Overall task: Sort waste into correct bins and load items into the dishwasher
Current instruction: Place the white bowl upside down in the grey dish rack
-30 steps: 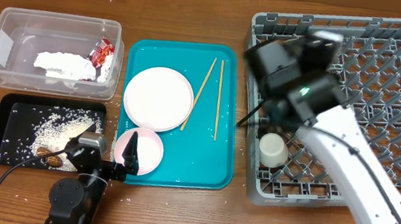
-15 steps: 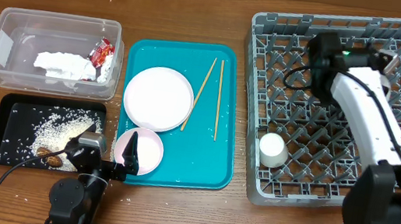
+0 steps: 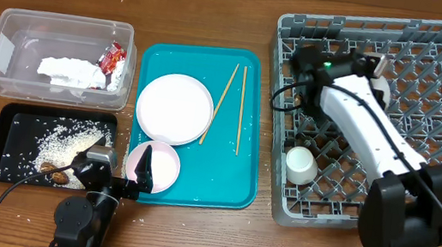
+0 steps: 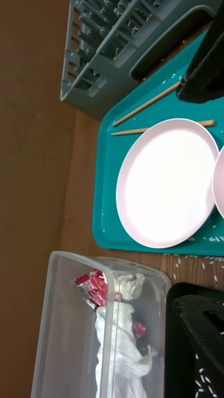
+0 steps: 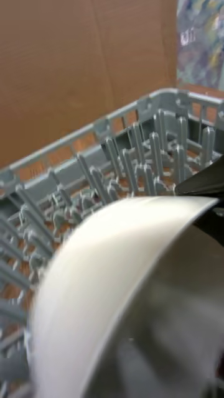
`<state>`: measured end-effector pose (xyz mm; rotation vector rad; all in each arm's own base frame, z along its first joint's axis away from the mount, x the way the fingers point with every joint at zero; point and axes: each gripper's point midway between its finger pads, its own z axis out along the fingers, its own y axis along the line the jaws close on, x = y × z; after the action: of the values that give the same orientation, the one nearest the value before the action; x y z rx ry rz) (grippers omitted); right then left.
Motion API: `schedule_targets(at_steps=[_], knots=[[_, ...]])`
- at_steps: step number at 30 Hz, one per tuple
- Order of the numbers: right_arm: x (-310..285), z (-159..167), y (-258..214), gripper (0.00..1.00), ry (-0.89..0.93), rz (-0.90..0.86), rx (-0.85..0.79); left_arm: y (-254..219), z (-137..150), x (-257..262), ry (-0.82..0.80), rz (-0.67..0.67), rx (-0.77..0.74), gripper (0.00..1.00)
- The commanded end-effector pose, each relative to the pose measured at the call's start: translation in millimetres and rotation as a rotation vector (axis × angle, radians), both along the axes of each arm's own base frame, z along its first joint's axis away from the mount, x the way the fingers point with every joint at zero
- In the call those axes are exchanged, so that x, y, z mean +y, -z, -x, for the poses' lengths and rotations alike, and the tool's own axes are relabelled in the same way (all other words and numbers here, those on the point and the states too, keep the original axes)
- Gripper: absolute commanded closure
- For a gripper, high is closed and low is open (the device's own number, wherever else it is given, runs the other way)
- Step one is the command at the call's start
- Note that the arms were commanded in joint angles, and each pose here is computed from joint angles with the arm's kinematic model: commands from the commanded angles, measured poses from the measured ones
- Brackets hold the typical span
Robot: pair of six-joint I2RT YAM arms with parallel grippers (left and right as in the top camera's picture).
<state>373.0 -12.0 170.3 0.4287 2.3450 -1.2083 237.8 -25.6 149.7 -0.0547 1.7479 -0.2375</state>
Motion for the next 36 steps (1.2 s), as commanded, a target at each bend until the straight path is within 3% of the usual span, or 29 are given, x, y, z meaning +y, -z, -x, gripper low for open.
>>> schedule_targets(at_steps=[1, 10, 17, 36], knots=[[19.3, 3.4, 22.1, 0.94, -0.017, -0.079, 0.052, -0.7, 0.1, 0.0, 0.007, -0.013, -0.011, 0.00], [-16.7, -5.6, -13.5, 0.92, 0.005, 0.133, -0.018, -0.7, 0.1, 0.0, 0.007, -0.013, -0.011, 0.00], [-52.5, 2.2, 14.3, 0.96, 0.162, -0.046, 0.006, -0.7, 0.1, 0.0, 0.007, -0.013, -0.011, 0.00], [29.1, 11.2, 49.0, 0.96, 0.117, -0.319, 0.024, -0.7, 0.1, 0.0, 0.007, -0.013, -0.011, 0.00]])
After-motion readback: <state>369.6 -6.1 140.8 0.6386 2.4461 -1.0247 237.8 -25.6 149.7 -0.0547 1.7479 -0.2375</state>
